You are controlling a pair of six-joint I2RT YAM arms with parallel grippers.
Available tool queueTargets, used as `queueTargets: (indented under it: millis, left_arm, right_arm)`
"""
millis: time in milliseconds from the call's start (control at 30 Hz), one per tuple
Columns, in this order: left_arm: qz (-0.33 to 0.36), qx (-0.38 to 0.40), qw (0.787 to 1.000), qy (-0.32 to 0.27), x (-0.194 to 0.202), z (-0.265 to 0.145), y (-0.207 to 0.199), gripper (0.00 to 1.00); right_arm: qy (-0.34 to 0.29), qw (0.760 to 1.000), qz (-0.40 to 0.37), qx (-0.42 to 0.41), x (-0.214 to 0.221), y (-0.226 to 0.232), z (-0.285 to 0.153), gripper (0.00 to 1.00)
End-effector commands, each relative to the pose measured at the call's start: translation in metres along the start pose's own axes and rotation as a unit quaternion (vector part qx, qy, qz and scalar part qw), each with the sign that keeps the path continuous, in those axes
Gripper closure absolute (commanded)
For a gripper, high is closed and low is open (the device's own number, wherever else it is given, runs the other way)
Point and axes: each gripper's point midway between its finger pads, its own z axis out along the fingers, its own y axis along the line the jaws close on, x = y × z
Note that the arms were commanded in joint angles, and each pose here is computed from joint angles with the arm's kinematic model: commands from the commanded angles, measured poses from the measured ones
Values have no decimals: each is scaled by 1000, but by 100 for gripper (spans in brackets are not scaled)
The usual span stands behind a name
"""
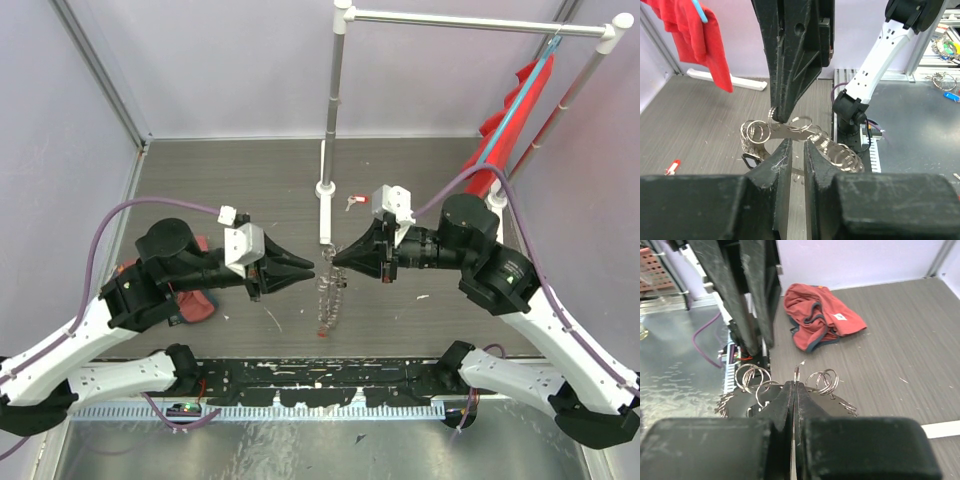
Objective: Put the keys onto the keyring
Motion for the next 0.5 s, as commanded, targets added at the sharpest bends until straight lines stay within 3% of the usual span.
queueTargets:
  millis: [0, 233, 367, 467]
  left_arm:
    - [21, 2, 998, -57, -40, -13, -6, 78]
    - [26, -11, 998, -61, -45, -17, -3, 75]
    - [28, -6, 998, -59, -44, -15, -4, 73]
    - [33, -1, 998, -59, -46, -15, -5, 68]
  right_arm:
    - [-49, 996, -30, 74, -36, -15, -17, 99]
    - [-78, 981, -159, 77, -32, -10, -31, 99]
    - [-104, 949, -297, 37, -29, 6, -35, 99]
    - [-103, 929, -355, 20, -28, 9, -33, 99]
